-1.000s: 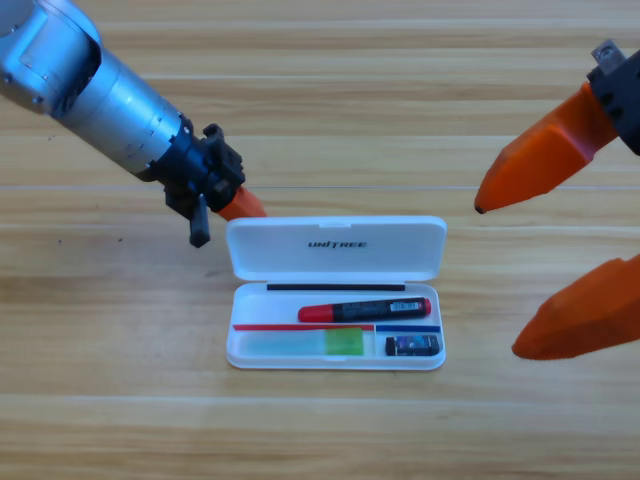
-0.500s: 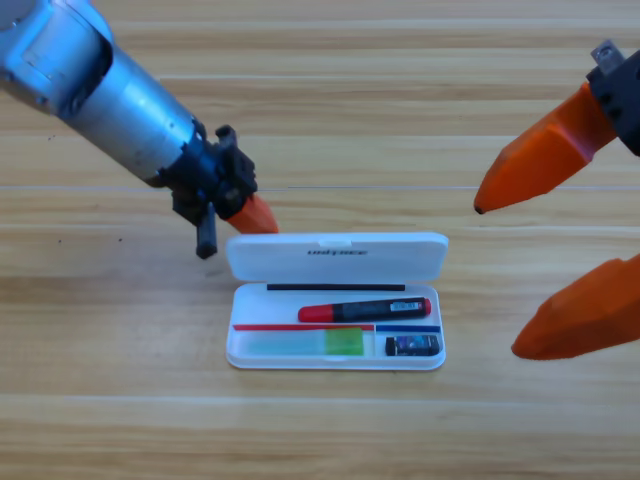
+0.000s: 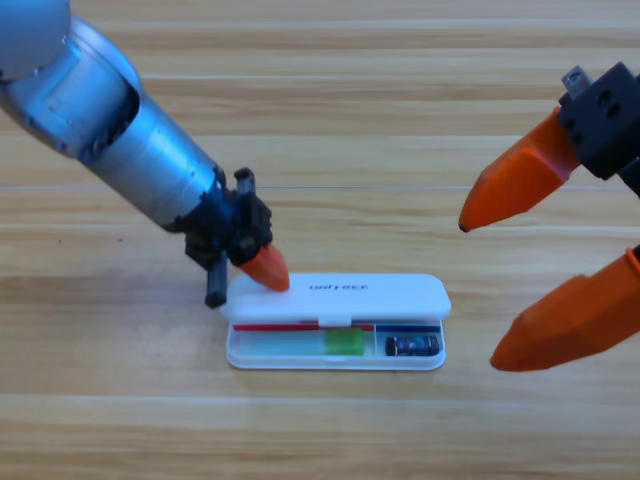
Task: Clean up eraser and pencils
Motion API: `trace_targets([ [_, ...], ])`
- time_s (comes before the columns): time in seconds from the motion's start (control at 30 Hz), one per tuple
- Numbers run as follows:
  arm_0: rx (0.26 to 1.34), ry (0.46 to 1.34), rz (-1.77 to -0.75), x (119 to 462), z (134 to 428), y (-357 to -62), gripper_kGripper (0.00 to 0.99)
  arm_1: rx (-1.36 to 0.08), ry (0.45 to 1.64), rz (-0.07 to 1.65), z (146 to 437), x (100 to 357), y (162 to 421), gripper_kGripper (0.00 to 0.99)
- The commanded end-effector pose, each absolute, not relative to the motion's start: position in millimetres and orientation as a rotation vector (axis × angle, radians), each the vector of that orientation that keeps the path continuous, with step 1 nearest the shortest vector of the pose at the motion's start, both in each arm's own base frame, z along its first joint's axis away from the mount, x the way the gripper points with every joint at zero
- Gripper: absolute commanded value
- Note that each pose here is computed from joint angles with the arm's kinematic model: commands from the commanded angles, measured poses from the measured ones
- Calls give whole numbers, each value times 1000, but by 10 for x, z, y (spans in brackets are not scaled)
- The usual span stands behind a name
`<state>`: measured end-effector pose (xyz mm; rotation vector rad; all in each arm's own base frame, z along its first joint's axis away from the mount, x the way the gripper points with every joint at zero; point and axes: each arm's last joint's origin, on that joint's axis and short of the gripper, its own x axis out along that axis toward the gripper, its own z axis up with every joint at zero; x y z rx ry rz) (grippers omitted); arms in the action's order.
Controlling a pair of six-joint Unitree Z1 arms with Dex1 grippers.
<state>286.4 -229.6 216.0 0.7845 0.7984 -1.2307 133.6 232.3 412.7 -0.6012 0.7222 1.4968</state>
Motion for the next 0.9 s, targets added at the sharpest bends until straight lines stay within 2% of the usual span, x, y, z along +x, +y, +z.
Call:
trace_targets([
  [0.03,817,861,-1264,2724,1880,-2410,0,-603,754,1528,3971,1354,2445,931],
  [0.7,837,920,-1282,2637,1512,-2524,0,-606,761,1526,3953,1367,2464,931],
  [0.8,832,904,-1275,2623,1631,-2511,0,-605,762,1526,3953,1367,2464,931],
  [0.9,832,894,-1274,2597,1912,-2487,0,-605,762,1527,3953,1363,2466,931],
])
